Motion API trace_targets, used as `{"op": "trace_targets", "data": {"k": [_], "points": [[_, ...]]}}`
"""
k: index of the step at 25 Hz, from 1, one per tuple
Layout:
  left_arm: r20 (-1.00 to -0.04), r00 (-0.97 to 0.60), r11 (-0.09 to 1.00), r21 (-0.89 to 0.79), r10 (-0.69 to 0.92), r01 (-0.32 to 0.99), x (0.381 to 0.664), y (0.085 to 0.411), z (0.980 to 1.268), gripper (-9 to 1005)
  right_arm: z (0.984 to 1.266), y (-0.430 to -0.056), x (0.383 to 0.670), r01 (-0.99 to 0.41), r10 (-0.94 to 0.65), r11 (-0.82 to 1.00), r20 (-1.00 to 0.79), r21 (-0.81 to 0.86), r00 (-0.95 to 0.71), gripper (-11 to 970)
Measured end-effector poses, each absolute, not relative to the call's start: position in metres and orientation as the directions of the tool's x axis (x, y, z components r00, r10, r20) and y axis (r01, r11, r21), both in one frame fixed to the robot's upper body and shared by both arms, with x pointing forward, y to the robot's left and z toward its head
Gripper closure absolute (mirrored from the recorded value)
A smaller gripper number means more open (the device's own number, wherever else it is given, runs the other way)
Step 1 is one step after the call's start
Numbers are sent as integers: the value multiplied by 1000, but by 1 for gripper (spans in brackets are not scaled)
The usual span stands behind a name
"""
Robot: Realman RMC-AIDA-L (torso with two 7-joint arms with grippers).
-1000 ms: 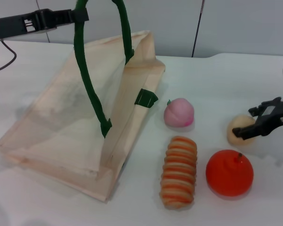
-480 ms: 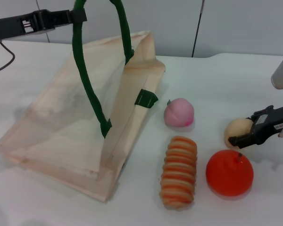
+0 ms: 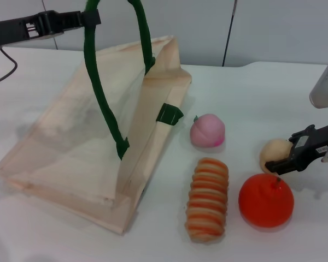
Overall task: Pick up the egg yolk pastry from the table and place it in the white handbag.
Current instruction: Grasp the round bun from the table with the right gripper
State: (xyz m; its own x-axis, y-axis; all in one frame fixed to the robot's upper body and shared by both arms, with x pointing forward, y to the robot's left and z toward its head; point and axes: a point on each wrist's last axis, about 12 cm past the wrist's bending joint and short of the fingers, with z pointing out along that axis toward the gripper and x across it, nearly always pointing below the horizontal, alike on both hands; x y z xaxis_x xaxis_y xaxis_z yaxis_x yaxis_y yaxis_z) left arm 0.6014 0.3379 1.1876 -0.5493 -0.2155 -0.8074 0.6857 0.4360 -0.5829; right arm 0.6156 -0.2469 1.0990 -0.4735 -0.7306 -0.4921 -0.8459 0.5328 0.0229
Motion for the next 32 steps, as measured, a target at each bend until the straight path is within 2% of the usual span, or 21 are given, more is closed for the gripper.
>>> {"op": "trace_targets", "data": {"k": [15, 25, 32], "points": [[-805, -552, 437, -585, -217, 683, 601, 339, 1188, 868, 1102, -247, 617, -844, -724, 536, -503, 20, -472, 335], [-805, -552, 437, -586, -219, 682, 601, 339, 1187, 867, 1102, -245, 617, -847, -728, 531, -500, 21, -468, 350], [-808, -546, 439, -582, -219, 685, 602, 340, 1190, 868, 1122, -251, 616, -837, -680, 547, -584, 0, -444, 356]]}}
